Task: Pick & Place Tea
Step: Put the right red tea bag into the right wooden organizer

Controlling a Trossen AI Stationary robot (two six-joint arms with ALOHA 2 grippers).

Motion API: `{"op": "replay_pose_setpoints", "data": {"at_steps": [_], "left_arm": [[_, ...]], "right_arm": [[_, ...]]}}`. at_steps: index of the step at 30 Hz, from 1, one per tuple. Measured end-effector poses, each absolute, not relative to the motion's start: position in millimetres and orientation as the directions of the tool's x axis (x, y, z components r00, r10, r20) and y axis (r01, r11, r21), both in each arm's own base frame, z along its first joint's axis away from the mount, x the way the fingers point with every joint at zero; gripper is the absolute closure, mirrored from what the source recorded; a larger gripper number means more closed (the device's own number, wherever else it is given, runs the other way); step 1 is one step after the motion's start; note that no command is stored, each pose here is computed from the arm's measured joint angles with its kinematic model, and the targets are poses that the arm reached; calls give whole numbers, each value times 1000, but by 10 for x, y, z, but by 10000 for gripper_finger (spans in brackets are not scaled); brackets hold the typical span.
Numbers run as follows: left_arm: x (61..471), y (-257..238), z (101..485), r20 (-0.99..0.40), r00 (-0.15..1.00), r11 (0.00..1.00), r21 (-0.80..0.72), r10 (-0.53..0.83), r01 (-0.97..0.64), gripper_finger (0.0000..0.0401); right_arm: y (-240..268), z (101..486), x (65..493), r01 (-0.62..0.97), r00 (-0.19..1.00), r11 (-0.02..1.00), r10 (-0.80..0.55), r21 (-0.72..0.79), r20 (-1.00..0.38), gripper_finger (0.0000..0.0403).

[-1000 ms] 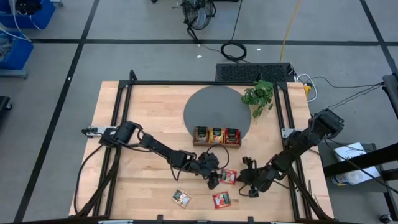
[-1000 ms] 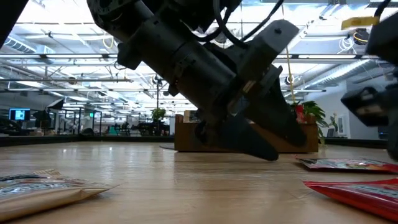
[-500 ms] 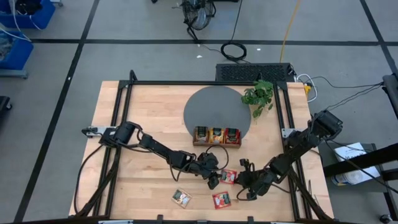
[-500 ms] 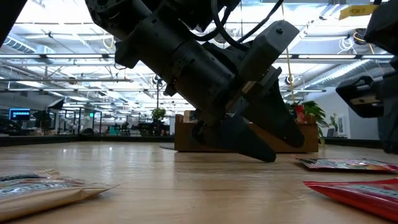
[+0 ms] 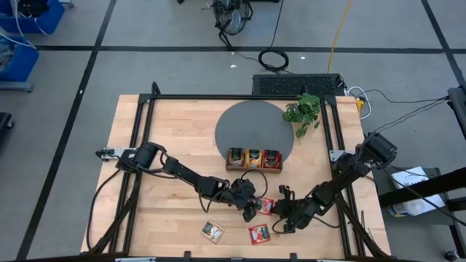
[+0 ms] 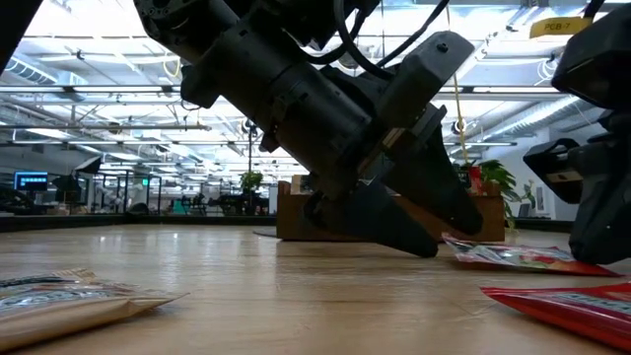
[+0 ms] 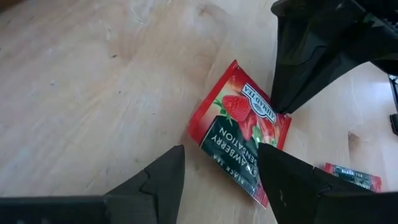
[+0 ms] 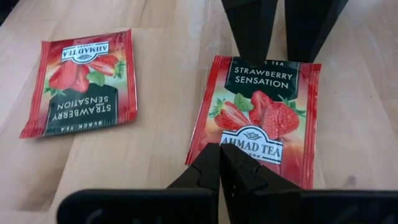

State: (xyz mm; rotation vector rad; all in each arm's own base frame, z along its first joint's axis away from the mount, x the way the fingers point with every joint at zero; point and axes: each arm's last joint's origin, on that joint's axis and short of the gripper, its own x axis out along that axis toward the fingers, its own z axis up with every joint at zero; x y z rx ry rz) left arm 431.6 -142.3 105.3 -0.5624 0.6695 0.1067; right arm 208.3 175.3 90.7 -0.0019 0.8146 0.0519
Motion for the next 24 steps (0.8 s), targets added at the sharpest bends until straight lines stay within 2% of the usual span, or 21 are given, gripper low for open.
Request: {"op": "replay_pose_setpoints", "data": {"at_steps": [14,18,24], "left_arm": [[4305,-1505,1072,-596,790,860,-470,-144,-198,205],[4326,-1515,1104,-562,813,880,-452,-153,-147,253],[4322,-1564,1121,-545,820,918,-390,-175,-63,379]], "right_arm": [[1747,840,2111,-23,702,1000,20,6,-712,399],[1738,841,2121,-21,703,1000,19,5,-711,399],[1730,844,2129,-24,723,998,-20,-53,-691,399]]}}
